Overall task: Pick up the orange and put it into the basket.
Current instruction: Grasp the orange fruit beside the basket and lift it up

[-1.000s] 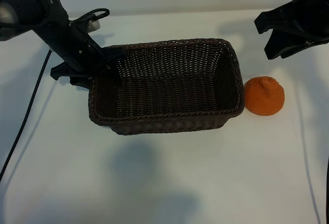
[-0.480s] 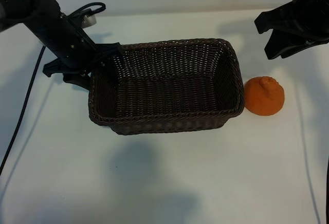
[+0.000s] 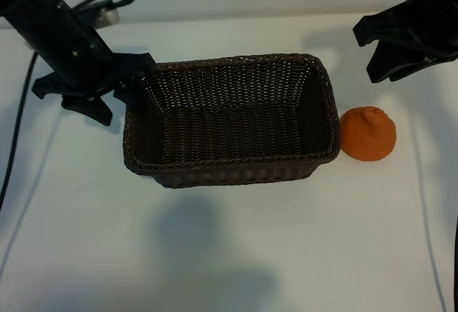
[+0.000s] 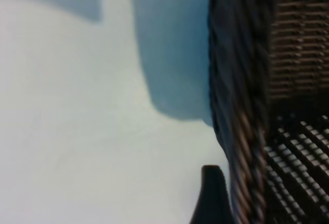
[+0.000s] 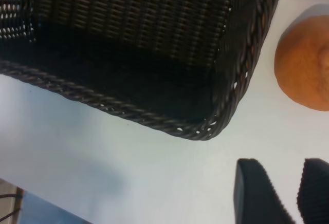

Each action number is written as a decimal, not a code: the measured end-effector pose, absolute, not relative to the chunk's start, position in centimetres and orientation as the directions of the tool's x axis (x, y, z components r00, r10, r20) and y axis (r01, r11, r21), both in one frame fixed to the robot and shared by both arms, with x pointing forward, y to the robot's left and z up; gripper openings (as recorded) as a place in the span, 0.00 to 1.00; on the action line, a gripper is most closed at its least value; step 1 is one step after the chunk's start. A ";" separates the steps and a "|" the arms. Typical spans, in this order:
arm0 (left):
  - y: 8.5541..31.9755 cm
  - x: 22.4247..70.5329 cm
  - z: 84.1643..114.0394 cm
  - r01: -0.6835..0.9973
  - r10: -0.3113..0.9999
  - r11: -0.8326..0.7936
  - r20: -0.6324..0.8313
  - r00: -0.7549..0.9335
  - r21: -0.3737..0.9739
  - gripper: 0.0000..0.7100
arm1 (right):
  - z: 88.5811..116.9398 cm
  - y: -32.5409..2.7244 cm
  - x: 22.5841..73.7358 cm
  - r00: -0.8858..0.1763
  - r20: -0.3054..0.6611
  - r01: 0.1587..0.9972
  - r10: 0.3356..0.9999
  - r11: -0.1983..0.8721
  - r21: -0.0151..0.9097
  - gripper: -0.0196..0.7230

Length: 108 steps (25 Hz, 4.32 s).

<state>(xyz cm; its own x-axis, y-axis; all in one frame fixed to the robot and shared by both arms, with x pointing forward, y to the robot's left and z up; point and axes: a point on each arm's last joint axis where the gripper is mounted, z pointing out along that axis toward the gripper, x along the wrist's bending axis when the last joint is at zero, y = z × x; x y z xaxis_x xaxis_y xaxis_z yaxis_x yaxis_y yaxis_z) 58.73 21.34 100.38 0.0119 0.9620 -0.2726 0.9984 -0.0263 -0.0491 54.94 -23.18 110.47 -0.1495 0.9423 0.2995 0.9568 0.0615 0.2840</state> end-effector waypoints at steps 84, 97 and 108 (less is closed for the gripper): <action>20.7 51.8 106.9 0.963 0.840 -0.229 -0.472 0.269 0.143 0.80 | 110.6 -23.1 55.2 -0.149 0.309 0.949 0.939 0.047 0.313 0.36; 20.7 51.9 106.9 0.963 0.841 -0.222 -0.469 0.269 0.154 0.80 | 110.4 -23.8 55.5 -0.194 0.203 0.931 0.960 0.115 0.346 0.47; 20.7 52.0 106.9 0.962 0.841 -0.220 -0.467 0.271 0.162 0.80 | 110.4 -23.9 55.4 -0.196 0.202 0.935 0.960 0.121 0.335 0.78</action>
